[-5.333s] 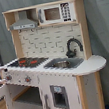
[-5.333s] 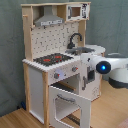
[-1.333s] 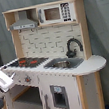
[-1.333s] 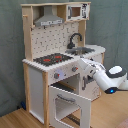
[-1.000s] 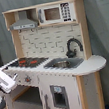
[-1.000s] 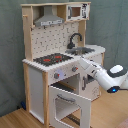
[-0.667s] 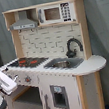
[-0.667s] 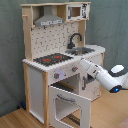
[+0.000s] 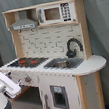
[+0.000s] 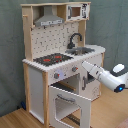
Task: Play with the kitchen
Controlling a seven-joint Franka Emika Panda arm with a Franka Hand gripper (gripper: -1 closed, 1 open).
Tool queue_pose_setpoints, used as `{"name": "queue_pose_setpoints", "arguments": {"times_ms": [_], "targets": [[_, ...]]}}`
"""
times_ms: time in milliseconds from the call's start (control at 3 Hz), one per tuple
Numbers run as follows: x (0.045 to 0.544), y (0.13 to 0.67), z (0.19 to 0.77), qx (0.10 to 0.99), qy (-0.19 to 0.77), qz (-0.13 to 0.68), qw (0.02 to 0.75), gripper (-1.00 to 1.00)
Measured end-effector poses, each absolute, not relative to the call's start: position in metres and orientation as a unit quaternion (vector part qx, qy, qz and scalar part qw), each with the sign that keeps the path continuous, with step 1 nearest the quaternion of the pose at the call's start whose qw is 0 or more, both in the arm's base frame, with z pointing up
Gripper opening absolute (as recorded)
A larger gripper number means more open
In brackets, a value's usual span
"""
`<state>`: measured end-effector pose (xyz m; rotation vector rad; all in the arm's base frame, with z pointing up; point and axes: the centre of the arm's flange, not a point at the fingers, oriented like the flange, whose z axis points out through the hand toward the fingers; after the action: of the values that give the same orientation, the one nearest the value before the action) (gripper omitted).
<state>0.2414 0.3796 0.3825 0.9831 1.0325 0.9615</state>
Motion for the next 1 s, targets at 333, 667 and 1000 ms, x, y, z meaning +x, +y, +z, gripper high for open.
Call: {"name": "queue_pose_setpoints", "arguments": {"times_ms": [333,667,1000], "targets": [[0.244,0.365,0.395,0.439,0.467,0.422,0.641,1.0],[0.247,0.355,0.415,0.431,0.475,0.402,0.654,1.0],[0.251,0.338,0.43,0.428,0.483,0.382,0.661,1.0]]}}
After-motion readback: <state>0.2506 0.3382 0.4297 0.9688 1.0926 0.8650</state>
